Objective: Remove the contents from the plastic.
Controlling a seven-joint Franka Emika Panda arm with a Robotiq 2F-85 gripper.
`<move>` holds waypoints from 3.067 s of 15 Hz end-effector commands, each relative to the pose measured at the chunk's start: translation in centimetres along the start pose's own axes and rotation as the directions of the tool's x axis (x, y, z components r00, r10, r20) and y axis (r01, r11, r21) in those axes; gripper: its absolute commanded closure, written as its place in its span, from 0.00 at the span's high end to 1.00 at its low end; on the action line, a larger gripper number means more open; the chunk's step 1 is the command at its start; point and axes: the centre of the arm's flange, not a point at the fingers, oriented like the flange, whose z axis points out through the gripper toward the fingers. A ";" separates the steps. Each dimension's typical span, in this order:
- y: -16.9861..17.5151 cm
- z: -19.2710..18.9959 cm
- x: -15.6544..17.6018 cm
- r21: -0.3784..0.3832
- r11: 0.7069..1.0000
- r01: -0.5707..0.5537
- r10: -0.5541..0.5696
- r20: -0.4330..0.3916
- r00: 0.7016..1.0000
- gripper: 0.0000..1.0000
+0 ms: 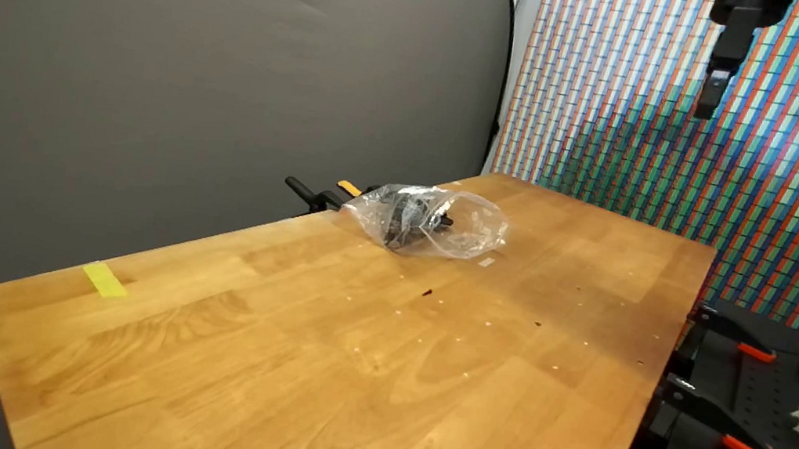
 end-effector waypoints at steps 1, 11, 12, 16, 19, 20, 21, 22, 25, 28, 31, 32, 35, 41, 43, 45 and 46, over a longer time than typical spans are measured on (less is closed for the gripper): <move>-1.4 4.3 4.5 -0.030 0.999 -0.046 0.045 -0.017 0.999 1.00; -7.0 13.4 13.3 -0.097 0.990 -0.107 0.099 -0.081 0.992 1.00; -7.3 13.9 14.2 -0.085 0.988 -0.129 0.120 -0.099 0.988 1.00; -7.6 16.5 17.1 -0.027 0.977 -0.213 0.210 -0.097 0.973 1.00; -7.5 18.4 18.9 0.027 0.962 -0.273 0.274 -0.074 0.959 1.00; -7.5 19.0 19.5 0.045 0.955 -0.294 0.297 -0.062 0.953 1.00; -7.5 19.5 20.1 0.062 0.948 -0.313 0.317 -0.056 0.947 1.00; -7.5 20.2 20.6 0.076 0.941 -0.331 0.335 -0.043 0.941 1.00; -6.9 21.8 22.0 0.100 0.923 -0.372 0.378 -0.044 0.925 1.00; -6.1 23.0 23.0 0.115 0.904 -0.412 0.421 -0.069 0.904 1.00; -5.2 23.5 23.8 0.119 0.889 -0.442 0.455 -0.130 0.881 1.00; -5.0 23.5 24.1 0.130 0.883 -0.452 0.468 -0.154 0.870 1.00; -4.7 23.3 24.5 0.164 0.864 -0.475 0.501 -0.214 0.838 1.00; -4.0 23.9 24.9 0.168 0.859 -0.483 0.511 -0.279 0.813 1.00; -3.6 24.4 24.6 0.165 0.859 -0.484 0.512 -0.277 0.813 1.00; -3.3 24.8 24.3 0.165 0.856 -0.489 0.517 -0.273 0.812 1.00; -3.1 25.1 24.1 0.162 0.856 -0.492 0.518 -0.267 0.813 1.00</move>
